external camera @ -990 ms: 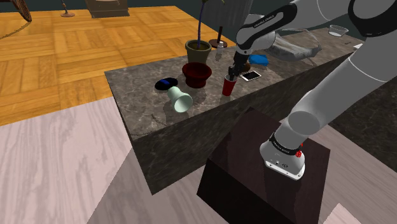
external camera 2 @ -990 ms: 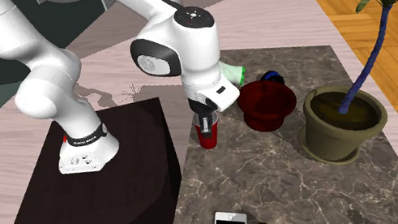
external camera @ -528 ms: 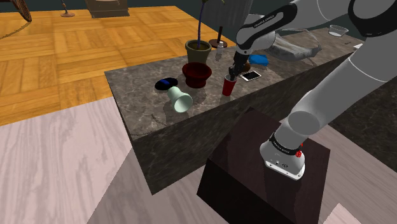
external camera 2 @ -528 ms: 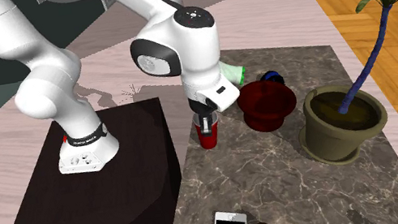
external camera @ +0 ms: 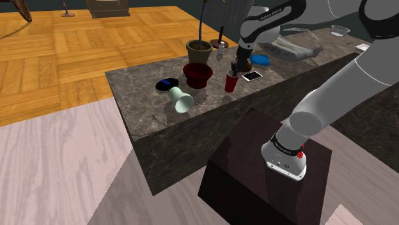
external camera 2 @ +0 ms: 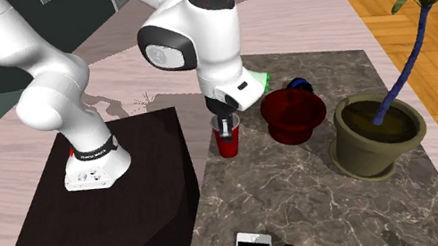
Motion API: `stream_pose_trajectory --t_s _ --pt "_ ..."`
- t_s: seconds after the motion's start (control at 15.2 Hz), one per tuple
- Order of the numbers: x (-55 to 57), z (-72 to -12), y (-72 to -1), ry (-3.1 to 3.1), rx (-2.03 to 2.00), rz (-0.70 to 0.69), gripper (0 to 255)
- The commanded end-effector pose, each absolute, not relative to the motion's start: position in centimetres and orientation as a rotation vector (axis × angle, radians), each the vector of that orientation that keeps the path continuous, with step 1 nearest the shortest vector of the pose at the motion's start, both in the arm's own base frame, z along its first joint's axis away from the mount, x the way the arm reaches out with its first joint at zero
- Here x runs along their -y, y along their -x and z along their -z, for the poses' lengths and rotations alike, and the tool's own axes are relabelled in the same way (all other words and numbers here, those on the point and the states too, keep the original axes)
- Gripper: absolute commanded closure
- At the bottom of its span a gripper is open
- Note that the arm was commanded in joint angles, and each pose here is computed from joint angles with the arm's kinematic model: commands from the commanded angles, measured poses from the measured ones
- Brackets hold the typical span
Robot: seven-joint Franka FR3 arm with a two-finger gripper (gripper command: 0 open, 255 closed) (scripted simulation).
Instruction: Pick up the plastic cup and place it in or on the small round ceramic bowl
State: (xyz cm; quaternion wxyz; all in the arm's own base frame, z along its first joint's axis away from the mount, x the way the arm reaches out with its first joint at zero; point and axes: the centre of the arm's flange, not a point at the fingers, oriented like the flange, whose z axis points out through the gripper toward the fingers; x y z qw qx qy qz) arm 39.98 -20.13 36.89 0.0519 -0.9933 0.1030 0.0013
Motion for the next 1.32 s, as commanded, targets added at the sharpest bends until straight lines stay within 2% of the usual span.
stream_pose_trajectory --t_s 0.0,1.25 --pt "20.1 -38.0 -39.9 3.022 -0.313 -0.004 255" --pt "20.1 -48.0 -39.9 3.022 -0.313 -0.004 255"
